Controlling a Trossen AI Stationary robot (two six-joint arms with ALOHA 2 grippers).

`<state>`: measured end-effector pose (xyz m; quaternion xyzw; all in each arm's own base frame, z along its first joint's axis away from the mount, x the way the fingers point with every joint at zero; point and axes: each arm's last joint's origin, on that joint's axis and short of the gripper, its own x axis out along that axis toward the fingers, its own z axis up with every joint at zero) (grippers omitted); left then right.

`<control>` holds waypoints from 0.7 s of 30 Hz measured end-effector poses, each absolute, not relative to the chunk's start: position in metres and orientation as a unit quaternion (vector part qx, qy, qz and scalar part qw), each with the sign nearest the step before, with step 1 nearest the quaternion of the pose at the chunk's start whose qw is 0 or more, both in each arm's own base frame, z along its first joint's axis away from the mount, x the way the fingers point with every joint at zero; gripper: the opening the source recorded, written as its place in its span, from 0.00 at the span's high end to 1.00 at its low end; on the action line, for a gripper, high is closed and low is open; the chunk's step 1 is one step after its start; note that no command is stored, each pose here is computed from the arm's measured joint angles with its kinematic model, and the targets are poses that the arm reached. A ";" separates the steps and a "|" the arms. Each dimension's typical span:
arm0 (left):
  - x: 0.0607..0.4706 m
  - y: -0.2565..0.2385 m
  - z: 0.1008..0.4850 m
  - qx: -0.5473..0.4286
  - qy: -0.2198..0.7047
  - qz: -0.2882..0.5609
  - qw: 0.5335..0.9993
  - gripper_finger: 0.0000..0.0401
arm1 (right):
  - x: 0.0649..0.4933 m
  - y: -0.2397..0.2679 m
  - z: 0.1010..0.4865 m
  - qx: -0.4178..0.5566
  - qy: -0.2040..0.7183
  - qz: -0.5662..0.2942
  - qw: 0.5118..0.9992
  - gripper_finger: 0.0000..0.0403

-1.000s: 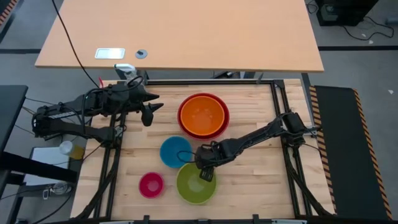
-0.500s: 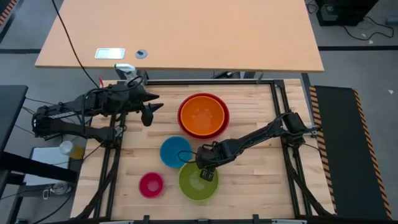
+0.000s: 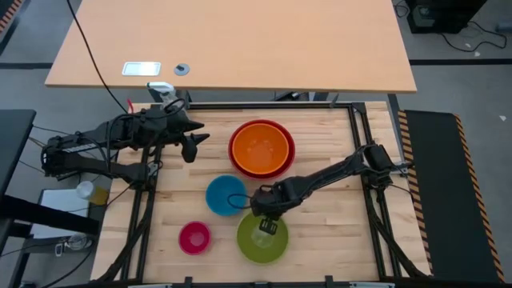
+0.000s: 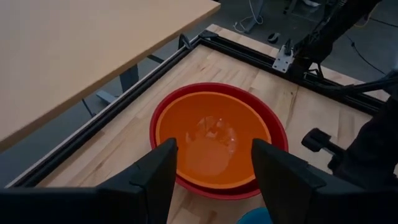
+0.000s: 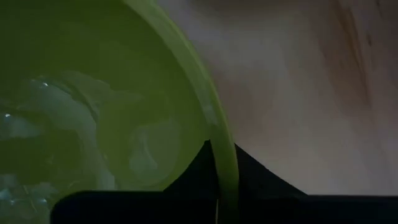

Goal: Nest bowls inside each other
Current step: Stack the green bowl on the orange bowl

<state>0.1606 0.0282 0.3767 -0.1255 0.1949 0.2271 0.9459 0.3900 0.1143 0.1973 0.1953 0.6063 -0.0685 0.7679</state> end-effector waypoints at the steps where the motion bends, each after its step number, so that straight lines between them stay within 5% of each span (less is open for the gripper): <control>1: 0.161 0.028 0.377 -0.125 0.195 0.227 0.946 0.48 | 0.389 0.114 0.200 0.191 0.614 -0.063 0.763 0.95; 10: 0.161 0.028 0.377 -0.139 0.192 0.230 0.944 0.48 | 0.393 0.096 0.247 0.151 0.645 -0.006 0.749 0.95; 21: 0.160 0.028 0.378 -0.181 0.177 0.237 0.938 0.48 | 0.401 0.030 0.319 0.089 0.602 0.002 0.794 0.95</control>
